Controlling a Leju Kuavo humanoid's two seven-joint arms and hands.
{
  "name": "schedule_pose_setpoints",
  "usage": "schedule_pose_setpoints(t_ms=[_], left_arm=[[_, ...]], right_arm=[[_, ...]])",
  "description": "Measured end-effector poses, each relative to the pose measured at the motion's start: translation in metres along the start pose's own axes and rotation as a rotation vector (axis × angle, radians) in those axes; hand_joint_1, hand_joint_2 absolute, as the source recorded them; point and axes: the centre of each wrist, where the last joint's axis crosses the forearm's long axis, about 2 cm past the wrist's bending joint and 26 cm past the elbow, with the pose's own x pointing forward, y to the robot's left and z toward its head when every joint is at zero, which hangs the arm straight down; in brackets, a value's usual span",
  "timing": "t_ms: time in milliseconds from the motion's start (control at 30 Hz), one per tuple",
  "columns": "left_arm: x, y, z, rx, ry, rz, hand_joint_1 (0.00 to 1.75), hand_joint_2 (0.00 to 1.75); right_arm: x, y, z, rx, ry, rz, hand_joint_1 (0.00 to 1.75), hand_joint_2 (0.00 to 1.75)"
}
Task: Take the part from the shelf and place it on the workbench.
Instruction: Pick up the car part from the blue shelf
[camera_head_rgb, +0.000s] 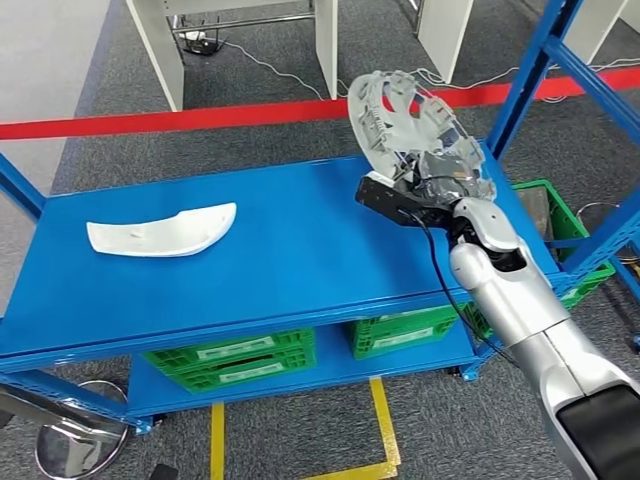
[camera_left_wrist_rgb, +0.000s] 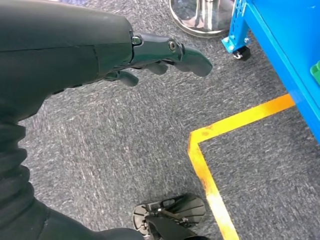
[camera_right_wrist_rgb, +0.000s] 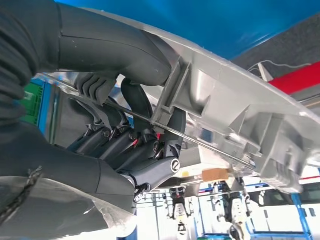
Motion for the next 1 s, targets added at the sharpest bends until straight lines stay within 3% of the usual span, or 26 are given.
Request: schedule_pose_setpoints(t_ms=[367,1000], left_arm=[[0.001,0.0,-0.001,0.003,-0.005,-0.006,0.0,1.75],[0.002,-0.003,0.001,0.01,-0.006,0.009,0.0,1.75]], right_arm=[[0.006,-0.004,0.007,-0.114,-0.026,-0.009,1.75,1.75],[0.016,0.003,0.037,-0.212,-0.203,-0.594,1.75,1.75]])
